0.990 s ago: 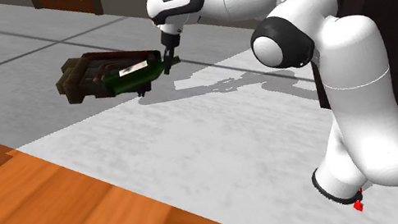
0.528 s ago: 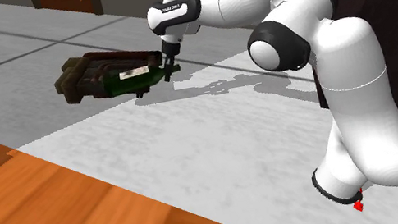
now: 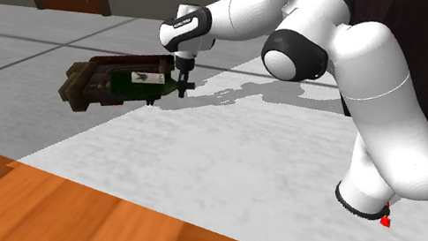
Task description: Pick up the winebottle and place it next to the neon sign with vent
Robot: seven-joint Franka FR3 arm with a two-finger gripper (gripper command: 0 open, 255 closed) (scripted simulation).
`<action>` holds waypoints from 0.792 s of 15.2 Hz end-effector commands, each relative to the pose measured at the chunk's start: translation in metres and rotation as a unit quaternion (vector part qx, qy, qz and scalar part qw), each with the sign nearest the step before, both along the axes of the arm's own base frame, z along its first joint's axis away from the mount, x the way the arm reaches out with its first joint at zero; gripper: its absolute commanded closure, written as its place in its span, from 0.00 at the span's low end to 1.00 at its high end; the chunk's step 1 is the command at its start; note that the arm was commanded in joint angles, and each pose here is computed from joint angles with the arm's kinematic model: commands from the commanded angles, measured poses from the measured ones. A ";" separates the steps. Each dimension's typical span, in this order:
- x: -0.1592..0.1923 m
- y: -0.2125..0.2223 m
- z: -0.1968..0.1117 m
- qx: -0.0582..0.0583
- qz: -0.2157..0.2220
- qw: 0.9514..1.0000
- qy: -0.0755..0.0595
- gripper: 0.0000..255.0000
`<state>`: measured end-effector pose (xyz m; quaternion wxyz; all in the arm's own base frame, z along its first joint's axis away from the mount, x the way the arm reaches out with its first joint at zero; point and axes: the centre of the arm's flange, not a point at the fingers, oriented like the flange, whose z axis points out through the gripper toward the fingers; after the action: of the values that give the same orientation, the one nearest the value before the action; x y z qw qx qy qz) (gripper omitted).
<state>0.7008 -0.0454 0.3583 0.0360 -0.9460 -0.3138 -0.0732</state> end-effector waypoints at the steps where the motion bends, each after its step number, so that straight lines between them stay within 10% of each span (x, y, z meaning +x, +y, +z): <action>1: 0.002 0.003 -0.009 -0.002 0.000 1.000 -0.009 1.00; 11: 0.002 0.003 -0.020 -0.002 0.000 1.000 -0.009 1.00; 12: 0.001 0.002 -0.020 -0.002 0.000 1.000 -0.009 0.00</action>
<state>0.7020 -0.0424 0.3375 0.0324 -0.9453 -0.3149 -0.0791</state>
